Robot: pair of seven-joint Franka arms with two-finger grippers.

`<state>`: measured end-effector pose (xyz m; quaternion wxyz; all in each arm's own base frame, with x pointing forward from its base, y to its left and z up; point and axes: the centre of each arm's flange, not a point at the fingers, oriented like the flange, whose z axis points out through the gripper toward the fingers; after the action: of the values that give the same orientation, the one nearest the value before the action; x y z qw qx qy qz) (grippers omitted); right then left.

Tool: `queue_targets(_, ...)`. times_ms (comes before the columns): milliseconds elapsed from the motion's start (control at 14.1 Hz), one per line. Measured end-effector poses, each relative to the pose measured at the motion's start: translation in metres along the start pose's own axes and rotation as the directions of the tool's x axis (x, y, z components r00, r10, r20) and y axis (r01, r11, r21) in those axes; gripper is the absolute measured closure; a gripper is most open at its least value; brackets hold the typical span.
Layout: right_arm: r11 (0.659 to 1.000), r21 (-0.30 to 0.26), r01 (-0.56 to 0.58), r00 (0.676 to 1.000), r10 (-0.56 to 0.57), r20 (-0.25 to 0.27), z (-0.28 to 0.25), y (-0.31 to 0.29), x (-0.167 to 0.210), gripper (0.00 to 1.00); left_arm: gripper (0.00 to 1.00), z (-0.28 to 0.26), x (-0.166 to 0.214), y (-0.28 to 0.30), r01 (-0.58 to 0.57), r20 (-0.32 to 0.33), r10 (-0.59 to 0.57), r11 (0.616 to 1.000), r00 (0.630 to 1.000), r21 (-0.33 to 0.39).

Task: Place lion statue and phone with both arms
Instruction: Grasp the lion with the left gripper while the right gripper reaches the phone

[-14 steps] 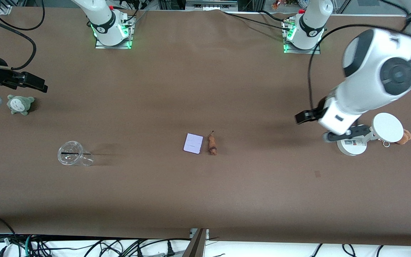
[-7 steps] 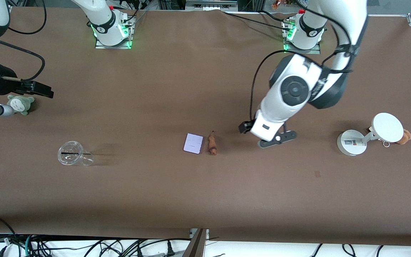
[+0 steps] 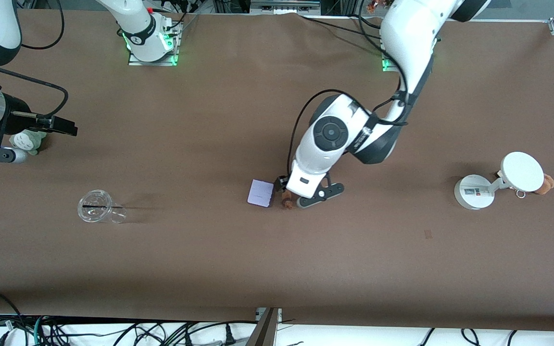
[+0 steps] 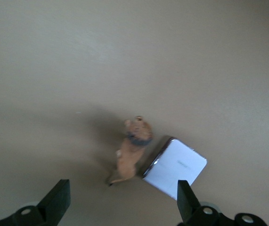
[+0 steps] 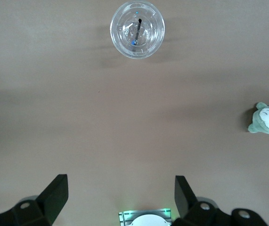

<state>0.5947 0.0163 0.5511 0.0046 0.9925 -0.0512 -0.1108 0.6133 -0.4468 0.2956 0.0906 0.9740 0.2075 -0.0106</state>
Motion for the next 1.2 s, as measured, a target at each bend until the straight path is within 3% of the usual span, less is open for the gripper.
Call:
queue_targets(142,1.0,-0.001,0.004,1.0,-0.004,0.0,0.0,-0.002,0.0,0.0,0.0,0.036,0.0,0.001,-0.005,-0.025,0.005,1.0,1.0,-0.008)
queue_targets(425,1.0,0.007,0.009,1.0,-0.009,0.004,0.002,-0.006,0.001,0.0,0.0,0.073,-0.008,0.006,-0.042,-0.1,0.047,0.998,0.994,0.047)
queue_targets(778,0.999,0.014,0.035,0.999,-0.035,-0.015,0.01,-0.039,0.007,0.0,0.0,0.079,-0.011,0.008,-0.05,-0.107,0.056,0.997,0.993,0.056)
queue_targets(920,0.999,0.043,0.008,1.0,-0.007,-0.024,0.018,-0.052,0.015,0.0,0.17,0.086,-0.011,0.007,-0.05,-0.106,0.056,0.997,0.993,0.058)
queue_targets(1203,0.997,0.052,-0.062,0.996,0.065,-0.063,0.049,-0.116,0.033,0.0,0.6,0.09,-0.013,0.007,-0.054,-0.107,0.06,0.997,0.992,0.057)
